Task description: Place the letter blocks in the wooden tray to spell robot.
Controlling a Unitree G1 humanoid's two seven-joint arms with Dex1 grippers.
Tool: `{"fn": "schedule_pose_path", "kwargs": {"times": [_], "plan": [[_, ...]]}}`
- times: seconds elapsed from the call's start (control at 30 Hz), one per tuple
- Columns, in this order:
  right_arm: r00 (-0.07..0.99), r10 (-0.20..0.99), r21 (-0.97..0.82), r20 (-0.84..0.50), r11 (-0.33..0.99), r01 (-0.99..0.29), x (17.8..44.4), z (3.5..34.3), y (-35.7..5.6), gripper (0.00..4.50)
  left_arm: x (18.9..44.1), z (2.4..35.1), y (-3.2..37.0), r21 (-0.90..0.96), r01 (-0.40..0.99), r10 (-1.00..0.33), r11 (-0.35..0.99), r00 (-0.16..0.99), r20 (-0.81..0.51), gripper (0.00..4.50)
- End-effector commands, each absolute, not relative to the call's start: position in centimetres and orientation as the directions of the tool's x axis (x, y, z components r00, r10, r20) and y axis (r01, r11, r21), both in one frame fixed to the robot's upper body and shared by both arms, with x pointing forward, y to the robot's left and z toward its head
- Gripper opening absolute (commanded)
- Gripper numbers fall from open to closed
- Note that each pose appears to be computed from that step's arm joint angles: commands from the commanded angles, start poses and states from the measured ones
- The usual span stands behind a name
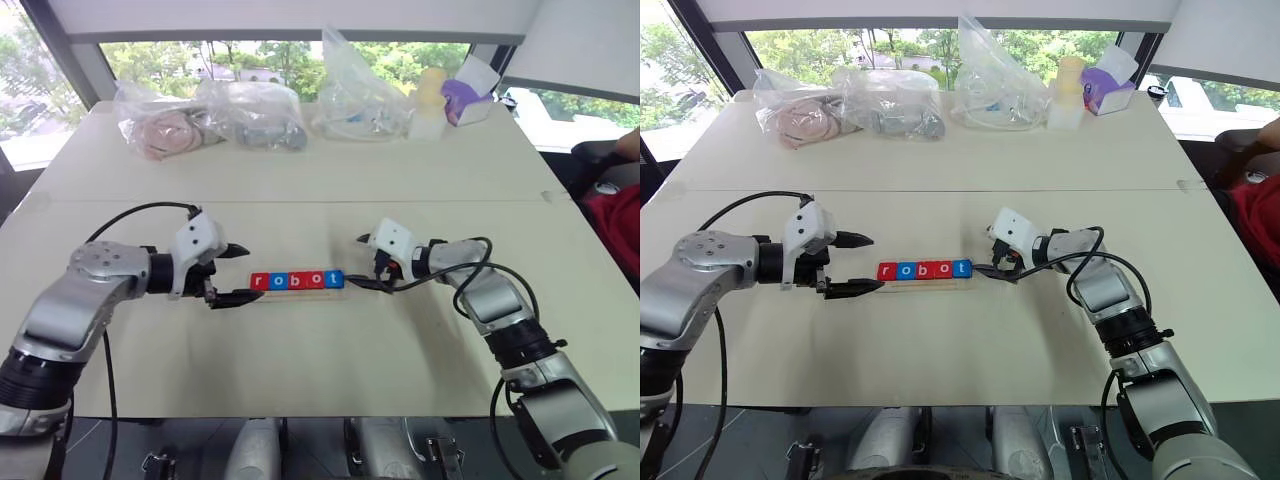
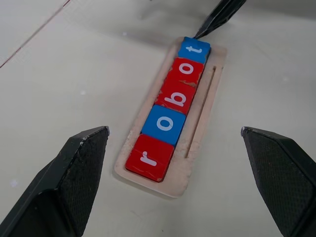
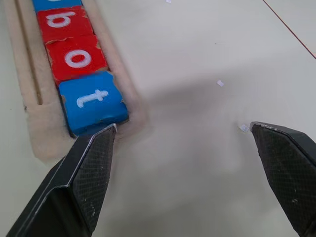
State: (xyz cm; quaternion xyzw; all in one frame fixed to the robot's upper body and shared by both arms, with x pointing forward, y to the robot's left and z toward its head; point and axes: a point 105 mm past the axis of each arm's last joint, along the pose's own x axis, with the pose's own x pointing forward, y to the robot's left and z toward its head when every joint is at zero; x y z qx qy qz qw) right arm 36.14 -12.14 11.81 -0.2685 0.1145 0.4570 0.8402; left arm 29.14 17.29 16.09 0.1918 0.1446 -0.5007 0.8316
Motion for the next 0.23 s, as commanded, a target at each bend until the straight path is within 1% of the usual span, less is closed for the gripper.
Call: {"fn": "schedule_pose_path", "kwargs": {"times": [0.03, 0.13, 0.17, 0.23], "plan": [[0.549, 0.751, -0.308, -0.368, 0.458, -0.834, 34.6, 15.0, -12.9, 4.46, 28.4, 17.6, 18.5, 0.189, 0.872, -0.774, 0.452, 0.489, -0.403, 4.50], [0.482, 0.785, -0.192, -0.389, 0.443, -0.876, 30.6, 15.0, -14.0, 4.46, 27.0, 17.0, 21.1, 0.141, 0.838, -0.729, 0.528, 0.532, -0.431, 4.50], [0.476, 0.788, -0.164, -0.390, 0.450, -0.878, 29.6, 15.0, -14.2, 4.46, 26.7, 16.8, 21.8, 0.126, 0.823, -0.716, 0.554, 0.549, -0.432, 4.50], [0.485, 0.786, -0.123, -0.382, 0.477, -0.870, 28.5, 15.0, -14.3, 4.46, 26.1, 16.4, 22.6, 0.106, 0.798, -0.696, 0.593, 0.574, -0.431, 4.50]]}}
